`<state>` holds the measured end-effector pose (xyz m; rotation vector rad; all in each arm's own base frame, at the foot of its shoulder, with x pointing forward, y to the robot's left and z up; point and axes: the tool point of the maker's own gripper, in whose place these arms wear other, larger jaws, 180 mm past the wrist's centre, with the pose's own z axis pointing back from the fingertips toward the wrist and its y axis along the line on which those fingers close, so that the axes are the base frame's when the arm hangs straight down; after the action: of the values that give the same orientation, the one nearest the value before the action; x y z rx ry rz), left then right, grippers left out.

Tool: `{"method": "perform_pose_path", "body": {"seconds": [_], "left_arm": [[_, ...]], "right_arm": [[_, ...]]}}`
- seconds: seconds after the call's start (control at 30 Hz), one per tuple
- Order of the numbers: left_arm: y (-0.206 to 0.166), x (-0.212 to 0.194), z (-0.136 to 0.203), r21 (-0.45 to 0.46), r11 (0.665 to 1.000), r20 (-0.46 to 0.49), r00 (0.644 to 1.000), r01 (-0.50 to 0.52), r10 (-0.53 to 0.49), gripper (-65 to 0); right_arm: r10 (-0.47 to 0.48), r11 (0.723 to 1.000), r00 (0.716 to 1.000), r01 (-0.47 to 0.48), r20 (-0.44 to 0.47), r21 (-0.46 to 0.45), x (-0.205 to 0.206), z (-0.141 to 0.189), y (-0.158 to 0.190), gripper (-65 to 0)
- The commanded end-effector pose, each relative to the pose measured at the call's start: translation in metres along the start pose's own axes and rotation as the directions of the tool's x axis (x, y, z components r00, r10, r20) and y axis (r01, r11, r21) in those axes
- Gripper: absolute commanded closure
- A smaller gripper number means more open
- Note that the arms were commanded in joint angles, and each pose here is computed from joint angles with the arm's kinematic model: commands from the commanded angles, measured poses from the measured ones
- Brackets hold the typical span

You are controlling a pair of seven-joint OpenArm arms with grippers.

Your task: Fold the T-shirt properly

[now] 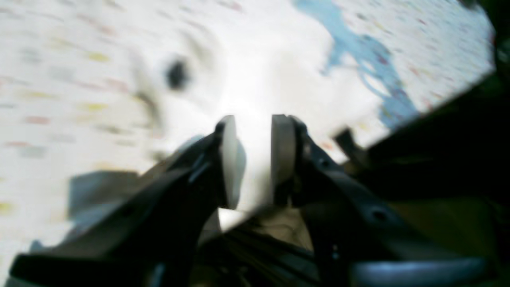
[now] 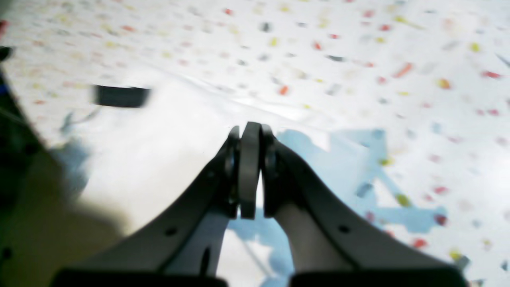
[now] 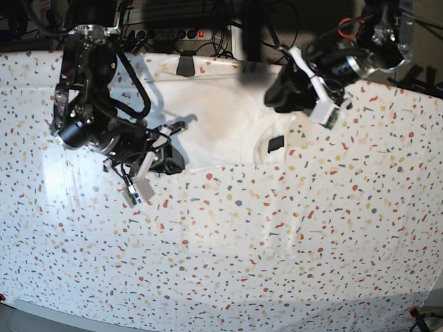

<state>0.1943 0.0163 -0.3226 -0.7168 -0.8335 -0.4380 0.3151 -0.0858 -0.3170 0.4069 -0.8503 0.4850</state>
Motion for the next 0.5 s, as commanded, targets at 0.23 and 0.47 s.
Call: {"method": "perform_pose_path", "body": {"seconds": [0.23,0.47], "left_arm": [[-0.040,-0.019,-0.023,-0.013,1.000,0.073,0.997,0.009,-0.008,-13.7],[-0.018,-0.070,-0.061,0.032,0.996,-0.022,0.996,-0.084,0.085,-13.7]], "right_arm": [[-0.032,0.999,0.999,0.031,-0.022,-0.030,-0.008,-0.015,-0.029,0.0],[-0.059,0.996,0.995,0.054,-0.076,-0.066,-0.031,-0.025,-0.043,0.0]]}}
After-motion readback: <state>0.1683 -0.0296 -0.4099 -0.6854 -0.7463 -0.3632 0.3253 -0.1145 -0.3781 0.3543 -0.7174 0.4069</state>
